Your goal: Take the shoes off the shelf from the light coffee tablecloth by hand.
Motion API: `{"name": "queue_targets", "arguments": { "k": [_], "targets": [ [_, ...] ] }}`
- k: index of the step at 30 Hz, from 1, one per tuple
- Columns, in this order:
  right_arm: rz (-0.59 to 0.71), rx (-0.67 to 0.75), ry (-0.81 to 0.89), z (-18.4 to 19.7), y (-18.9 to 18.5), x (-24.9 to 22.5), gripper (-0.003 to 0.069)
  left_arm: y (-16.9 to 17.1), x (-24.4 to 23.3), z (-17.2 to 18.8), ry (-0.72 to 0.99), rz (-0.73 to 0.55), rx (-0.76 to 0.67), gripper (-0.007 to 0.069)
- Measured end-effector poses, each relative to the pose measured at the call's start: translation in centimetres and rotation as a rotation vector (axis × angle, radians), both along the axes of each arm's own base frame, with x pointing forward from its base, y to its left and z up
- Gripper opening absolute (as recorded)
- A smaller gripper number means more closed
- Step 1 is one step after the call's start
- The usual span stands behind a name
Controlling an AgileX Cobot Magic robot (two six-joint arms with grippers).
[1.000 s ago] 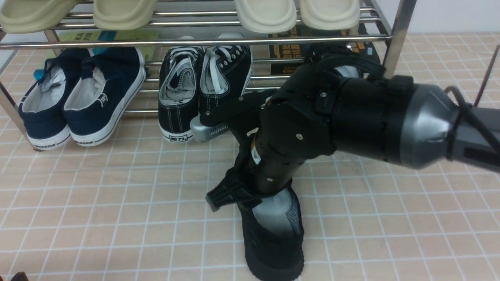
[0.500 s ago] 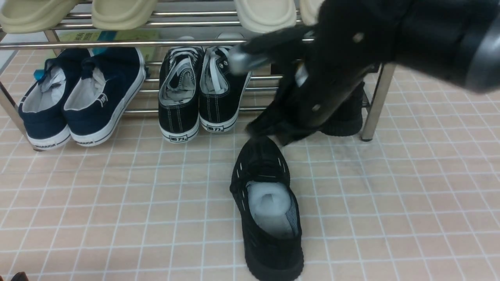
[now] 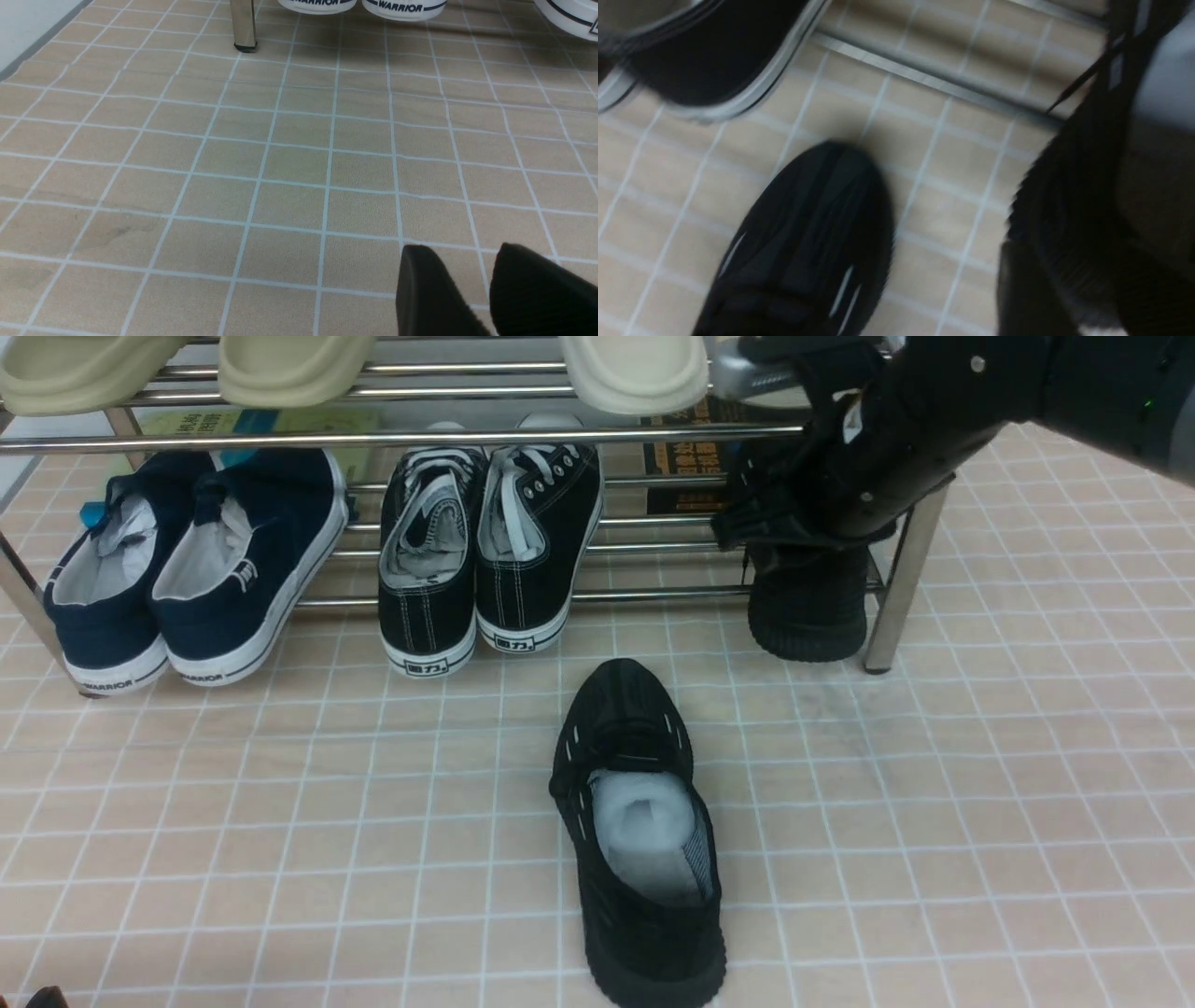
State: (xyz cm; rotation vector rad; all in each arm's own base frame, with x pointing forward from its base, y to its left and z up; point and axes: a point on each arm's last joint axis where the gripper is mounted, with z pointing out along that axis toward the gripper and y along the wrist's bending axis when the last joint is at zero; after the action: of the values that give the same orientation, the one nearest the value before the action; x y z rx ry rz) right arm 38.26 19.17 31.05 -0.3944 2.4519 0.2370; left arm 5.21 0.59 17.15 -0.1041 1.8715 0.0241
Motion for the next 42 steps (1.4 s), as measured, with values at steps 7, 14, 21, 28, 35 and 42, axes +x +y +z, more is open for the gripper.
{"name": "queue_targets", "arguments": {
  "k": [7, 14, 21, 28, 35, 42],
  "targets": [
    [0.008, -0.028, -0.074, -0.9, 0.1, 1.3, 0.044, 0.0, 0.0, 0.0, 0.0, 0.0, 0.0, 0.024],
    [0.027, -0.075, -0.131, -2.2, 0.3, 2.5, 0.0442, 0.0, 0.0, 0.0, 0.0, 0.0, 0.0, 0.024],
    [0.024, -0.066, -0.154, -1.9, 0.4, 2.7, 0.0442, 0.0, 0.0, 0.0, 0.0, 0.0, 0.0, 0.024],
    [0.026, -0.087, -0.11, -4.0, 0.7, 3.4, 0.0442, 0.0, 0.0, 0.0, 0.0, 0.0, 0.0, 0.024],
    [0.03, -0.111, -0.07, -6.0, 1.0, 3.9, 0.0313, 0.0, 0.0, 0.0, 0.0, 0.0, 0.0, 0.024],
    [0.013, -0.112, -0.016, -4.6, 0.5, 2.8, 0.0001, 0.0, 0.0, 0.0, 0.0, 0.0, 0.0, 0.0239]
  ]
}}
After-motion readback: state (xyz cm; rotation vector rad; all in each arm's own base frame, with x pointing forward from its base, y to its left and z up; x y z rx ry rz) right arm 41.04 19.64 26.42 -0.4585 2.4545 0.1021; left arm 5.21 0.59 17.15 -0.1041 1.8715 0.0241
